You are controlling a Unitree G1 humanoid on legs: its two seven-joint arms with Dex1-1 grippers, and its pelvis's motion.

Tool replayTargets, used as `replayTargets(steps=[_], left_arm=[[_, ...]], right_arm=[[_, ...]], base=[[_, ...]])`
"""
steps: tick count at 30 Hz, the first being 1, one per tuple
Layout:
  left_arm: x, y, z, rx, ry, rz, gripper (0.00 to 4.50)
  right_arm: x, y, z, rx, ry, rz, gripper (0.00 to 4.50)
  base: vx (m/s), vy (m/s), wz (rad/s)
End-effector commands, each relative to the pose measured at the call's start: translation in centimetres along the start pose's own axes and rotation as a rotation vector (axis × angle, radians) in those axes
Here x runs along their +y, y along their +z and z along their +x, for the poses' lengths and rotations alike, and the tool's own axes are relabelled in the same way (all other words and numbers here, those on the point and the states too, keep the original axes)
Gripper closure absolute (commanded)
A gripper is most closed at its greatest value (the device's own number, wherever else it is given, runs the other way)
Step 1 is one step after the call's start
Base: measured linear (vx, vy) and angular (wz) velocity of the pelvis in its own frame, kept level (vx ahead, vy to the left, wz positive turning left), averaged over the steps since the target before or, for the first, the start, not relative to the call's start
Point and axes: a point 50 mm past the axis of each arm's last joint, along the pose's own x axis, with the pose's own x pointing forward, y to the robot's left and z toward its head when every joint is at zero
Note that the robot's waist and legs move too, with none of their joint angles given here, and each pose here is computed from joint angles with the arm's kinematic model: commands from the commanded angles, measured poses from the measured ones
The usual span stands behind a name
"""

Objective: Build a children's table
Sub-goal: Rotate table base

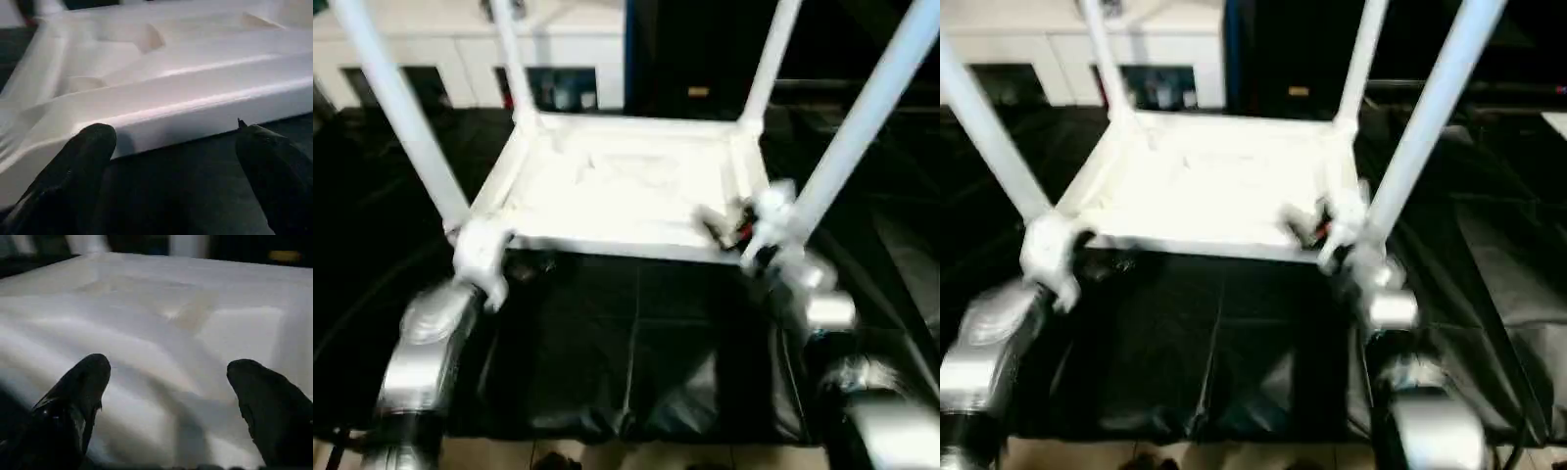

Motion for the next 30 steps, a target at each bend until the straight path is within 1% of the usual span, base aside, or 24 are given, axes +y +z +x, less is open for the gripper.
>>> replayTargets(steps=[1, 2, 4, 6, 7, 8, 9, 10, 13, 17, 18, 20, 21, 24, 25, 26, 29, 30], left_arm=[[0.5, 0.5, -0.8, -0.063, 0.075, 0.014, 0.0], [0.7, 0.2, -1.3, -0.075, 0.131, 0.01, 0.0], [1.2, 0.1, -1.9, -0.098, 0.233, 0.012, 0.0], [2.1, 0.3, -2.2, -0.136, 0.359, -0.001, 0.0], [2.3, 0.3, -2.2, -0.138, 0.372, -0.001, 0.0], [3.0, 0.5, -2.2, -0.147, 0.43, -0.003, 0.0], [3.4, 0.6, -2.2, -0.149, 0.454, -0.004, 0.0], [4.4, 1.0, -1.9, -0.155, 0.484, 0.001, 0.0], [5.9, 2.1, -1.0, -0.19, 0.468, -0.014, 0.0], [6.6, 2.6, 0.1, -0.188, 0.421, -0.026, 0.0], [7.1, 2.9, 0.9, -0.177, 0.411, -0.02, 0.0], [7.6, 3.3, 1.5, -0.173, 0.398, -0.022, 0.0], [7.6, 3.3, 1.5, -0.173, 0.398, -0.022, 0.0], [8.6, 3.8, 2.7, -0.129, 0.408, -0.011, 0.0], [8.8, 3.9, 2.8, -0.132, 0.414, -0.014, 0.0], [9.2, 4.4, 3.1, -0.141, 0.428, -0.021, 0.0], [9.5, 5.0, 3.9, -0.121, 0.41, -0.027, 0.0], [9.2, 5.2, 4.6, -0.099, 0.354, -0.055, 0.0]], right_arm=[[1.1, 1.0, -0.2, -0.031, 0.077, -0.007, 0.05], [1.5, 0.9, -0.8, -0.027, 0.101, -0.003, 0.05], [1.9, 0.7, -1.7, -0.01, 0.122, 0.003, 0.05], [2.3, 0.1, -2.9, 0.033, 0.136, 0.03, 0.05], [2.4, 0.0, -3.0, 0.037, 0.139, 0.031, 0.05], [2.6, -0.3, -3.5, 0.056, 0.155, 0.024, 0.05], [2.7, -0.4, -3.7, 0.063, 0.163, 0.02, 0.05], [2.9, -0.8, -4.4, 0.1, 0.174, 0.027, 0.05], [3.0, -1.2, -5.1, 0.146, 0.177, 0.035, 0.05], [3.1, -1.4, -5.6, 0.19, 0.161, 0.036, 0.05], [3.0, -1.6, -5.5, 0.207, 0.141, 0.025, 0.05], [2.8, -1.7, -5.3, 0.215, 0.118, 0.019, 0.05], [2.8, -1.7, -5.3, 0.215, 0.118, 0.019, 0.05], [2.9, -1.5, -4.7, 0.221, 0.098, 0.014, 0.05], [2.9, -1.5, -4.6, 0.22, 0.099, 0.015, 0.05], [3.1, -1.4, -4.4, 0.215, 0.106, 0.021, 0.05], [3.2, -1.2, -3.9, 0.211, 0.106, 0.023, 0.05], [3.2, -1.3, -3.6, 0.217, 0.098, 0.018, 0.05]], base=[[0.0, 0.0, 0.0], [0.0, 0.0, 0.0], [0.0, 0.0, 0.0], [0.0, 0.0, 0.0], [0.0, 0.0, 0.0], [0.0, 0.0, 0.0], [0.0, 0.0, 0.0], [0.0, 0.0, 0.0], [0.0, 0.0, 0.0], [0.0, 0.0, 0.0], [0.0, 0.0, 0.0], [0.0, 0.0, 0.0], [0.0, 0.0, 0.0], [0.0, 0.0, 0.0], [0.0, 0.0, 0.0], [0.0, 0.0, 0.0], [0.0, 0.0, 0.0], [0.0, 0.0, 0.0]])
